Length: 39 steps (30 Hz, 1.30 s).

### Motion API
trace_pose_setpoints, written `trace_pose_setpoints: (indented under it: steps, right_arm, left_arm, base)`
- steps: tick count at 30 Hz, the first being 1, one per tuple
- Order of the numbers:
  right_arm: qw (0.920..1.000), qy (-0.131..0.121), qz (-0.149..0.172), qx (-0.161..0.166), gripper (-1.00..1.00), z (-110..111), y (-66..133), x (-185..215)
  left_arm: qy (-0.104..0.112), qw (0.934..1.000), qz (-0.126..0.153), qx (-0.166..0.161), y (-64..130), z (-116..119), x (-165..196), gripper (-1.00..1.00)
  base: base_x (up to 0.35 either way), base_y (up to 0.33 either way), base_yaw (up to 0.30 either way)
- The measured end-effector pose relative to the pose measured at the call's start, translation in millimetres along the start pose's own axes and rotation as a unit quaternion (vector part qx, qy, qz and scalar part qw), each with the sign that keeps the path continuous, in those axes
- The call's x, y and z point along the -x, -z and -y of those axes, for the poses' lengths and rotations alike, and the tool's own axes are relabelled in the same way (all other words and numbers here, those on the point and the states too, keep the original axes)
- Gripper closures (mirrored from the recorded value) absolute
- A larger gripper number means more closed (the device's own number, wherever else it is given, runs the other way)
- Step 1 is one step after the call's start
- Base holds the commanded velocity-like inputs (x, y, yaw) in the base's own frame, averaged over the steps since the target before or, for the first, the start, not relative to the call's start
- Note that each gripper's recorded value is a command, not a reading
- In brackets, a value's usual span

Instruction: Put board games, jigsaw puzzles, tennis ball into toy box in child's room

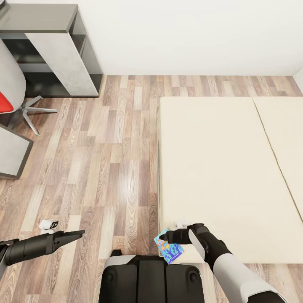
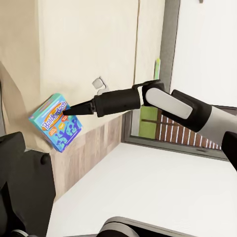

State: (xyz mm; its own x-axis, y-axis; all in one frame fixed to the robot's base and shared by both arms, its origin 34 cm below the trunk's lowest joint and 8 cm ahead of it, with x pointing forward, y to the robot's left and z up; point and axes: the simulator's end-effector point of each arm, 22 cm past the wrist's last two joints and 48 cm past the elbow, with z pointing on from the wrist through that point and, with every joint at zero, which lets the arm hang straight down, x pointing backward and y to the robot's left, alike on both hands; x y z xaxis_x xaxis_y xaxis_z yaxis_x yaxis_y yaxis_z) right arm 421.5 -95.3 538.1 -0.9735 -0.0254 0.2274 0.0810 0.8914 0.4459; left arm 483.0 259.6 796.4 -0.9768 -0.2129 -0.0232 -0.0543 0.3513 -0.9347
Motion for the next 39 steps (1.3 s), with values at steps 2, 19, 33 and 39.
trace_pose_setpoints:
  steps: [2, 19, 33, 39]
  right_arm:
    - [1.0000, 0.000, 0.000, 0.000, -1.00, 0.0, 0.1, 0.1]
    - [0.9999, 0.000, 0.006, -0.008, -1.00, 9.4, 4.3, 5.0]
    - [0.9999, -0.002, 0.012, -0.011, -1.00, 16.2, 8.2, 9.6]
    - [0.9994, 0.001, 0.031, -0.013, -1.00, 21.1, 19.8, 26.6]
  left_arm:
    - [0.000, 1.0000, 0.000, 0.000, 0.0, 0.0, 0.0, -1.00]
    - [0.000, 1.0000, 0.000, 0.000, 0.1, 0.0, 0.1, -1.00]
    - [0.000, 1.0000, 0.000, 0.000, 0.1, 0.1, 0.2, -1.00]
    - [0.000, 1.0000, 0.000, 0.000, 0.1, 0.1, 0.2, -1.00]
  base:
    - [0.000, 0.000, 0.000]
    - [0.000, 0.000, 0.000]
    - [0.000, 0.000, 0.000]
    - [0.000, 0.000, 0.000]
